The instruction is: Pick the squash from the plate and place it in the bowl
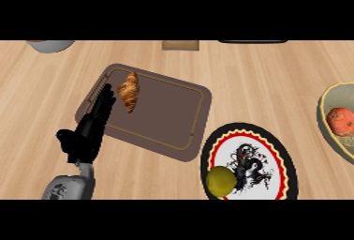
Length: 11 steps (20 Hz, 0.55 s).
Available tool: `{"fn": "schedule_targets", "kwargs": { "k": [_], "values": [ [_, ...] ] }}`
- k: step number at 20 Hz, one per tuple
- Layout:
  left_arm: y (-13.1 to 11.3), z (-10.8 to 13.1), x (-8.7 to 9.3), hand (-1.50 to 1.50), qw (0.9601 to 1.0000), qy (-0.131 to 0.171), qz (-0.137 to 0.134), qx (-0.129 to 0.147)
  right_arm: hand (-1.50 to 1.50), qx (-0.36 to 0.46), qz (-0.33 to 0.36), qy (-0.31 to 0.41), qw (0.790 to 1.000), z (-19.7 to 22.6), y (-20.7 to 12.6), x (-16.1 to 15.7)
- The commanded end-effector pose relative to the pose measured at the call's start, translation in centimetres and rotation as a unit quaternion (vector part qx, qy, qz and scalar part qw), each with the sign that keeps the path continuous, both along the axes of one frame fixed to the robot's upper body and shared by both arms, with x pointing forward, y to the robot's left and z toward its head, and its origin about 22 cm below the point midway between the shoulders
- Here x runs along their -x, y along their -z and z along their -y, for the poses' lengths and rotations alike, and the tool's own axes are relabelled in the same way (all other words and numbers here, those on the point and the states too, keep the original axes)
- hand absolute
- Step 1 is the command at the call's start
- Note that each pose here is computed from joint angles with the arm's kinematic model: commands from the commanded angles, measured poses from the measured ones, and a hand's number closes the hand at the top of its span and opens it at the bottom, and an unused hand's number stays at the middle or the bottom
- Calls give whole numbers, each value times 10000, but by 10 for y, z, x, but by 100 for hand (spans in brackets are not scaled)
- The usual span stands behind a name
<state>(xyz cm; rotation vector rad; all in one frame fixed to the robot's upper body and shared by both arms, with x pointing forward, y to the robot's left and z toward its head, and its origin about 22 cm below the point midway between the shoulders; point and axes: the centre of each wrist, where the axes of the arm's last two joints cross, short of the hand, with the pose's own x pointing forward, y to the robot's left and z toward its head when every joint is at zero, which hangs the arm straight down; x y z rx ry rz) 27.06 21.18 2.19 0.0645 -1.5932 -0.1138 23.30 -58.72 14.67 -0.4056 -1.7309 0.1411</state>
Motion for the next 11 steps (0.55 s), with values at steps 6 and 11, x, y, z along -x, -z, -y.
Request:
{"fn": "schedule_targets", "kwargs": {
  "k": [6, 11],
  "values": [
    [-5, -10, -8, 0, 10000, 26, 7, 17, -150, -318, -40, -664, 9973, 26, 10, 47],
    [-9, -14, -2, 0, 10000, 17, 19, 54, -150, -327, -16, -595, 9977, 27, 27, 60]
  ]
}}
